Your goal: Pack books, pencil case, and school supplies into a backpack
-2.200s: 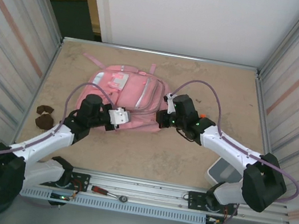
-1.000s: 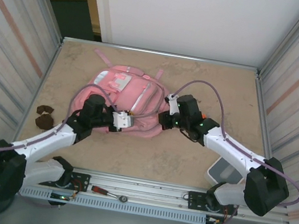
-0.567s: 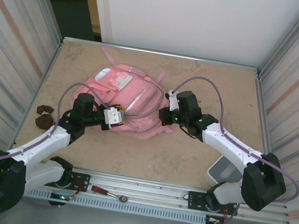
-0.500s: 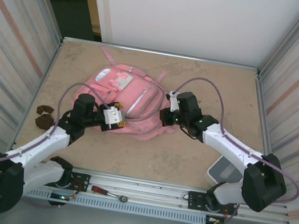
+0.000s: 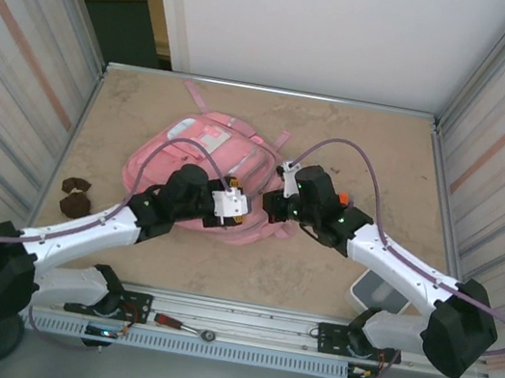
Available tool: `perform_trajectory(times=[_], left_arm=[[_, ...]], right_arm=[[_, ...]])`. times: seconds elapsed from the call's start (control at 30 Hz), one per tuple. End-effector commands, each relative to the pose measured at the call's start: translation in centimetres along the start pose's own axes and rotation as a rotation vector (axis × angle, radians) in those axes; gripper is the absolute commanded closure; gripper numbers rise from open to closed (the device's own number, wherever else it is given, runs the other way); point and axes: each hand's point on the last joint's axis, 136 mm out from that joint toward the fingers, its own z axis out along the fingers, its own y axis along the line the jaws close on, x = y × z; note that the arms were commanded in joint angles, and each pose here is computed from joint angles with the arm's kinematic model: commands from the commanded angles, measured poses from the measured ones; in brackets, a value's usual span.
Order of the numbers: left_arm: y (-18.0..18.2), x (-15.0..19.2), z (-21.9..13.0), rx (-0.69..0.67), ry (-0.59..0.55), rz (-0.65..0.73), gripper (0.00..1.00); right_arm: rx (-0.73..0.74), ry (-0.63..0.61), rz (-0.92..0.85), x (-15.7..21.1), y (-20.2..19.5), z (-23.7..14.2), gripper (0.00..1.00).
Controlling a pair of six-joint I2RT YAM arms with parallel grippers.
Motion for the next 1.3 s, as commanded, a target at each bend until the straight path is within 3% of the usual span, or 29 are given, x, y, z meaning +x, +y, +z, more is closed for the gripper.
perform_trajectory(times=[0.0,0.1,0.2,0.27,0.43,0.53,0.83,1.27], left_arm=[[0.6,0.2,0.3,-0.017,0.047,-0.007,0.45],[0.8,1.1,0.4,-0.025,0.086,-0.001,0.59],[1.6,2.0,-0.5,-0.043,0.084,-0.037,0.87],[2.4,2.1,-1.8,-0.058,0.027,-0.078,1.0],[3.2,1.4,-5.2,-0.086,-0.167,-0.122,1.0],[3.1,1.3,-6.0,-0.083,-0.224,-0.144,1.0],[3.2,2.2,-5.0,-0.062,-0.198,-0.159,1.0],[3.5,4.0,-4.9,-0.108,-0.165,-0.185,1.0]], right_arm=[[-0.082,-0.131,0.003,-3.0,2.4,-1.9,1.0],[-0.087,-0.126,0.001,-2.7,2.6,-1.9,1.0],[-0.033,-0.117,-0.015,-2.2,1.4,-1.7,1.0],[0.043,-0.096,-0.014,-1.7,-0.4,-1.3,1.0],[0.187,-0.047,0.026,-0.9,-4.6,-0.1,1.0],[0.181,-0.053,0.026,-1.4,-4.5,0.4,1.0],[0.106,-0.054,0.001,-1.3,-2.7,0.7,1.0],[0.176,-0.056,0.02,-1.5,-4.9,0.2,1.0]])
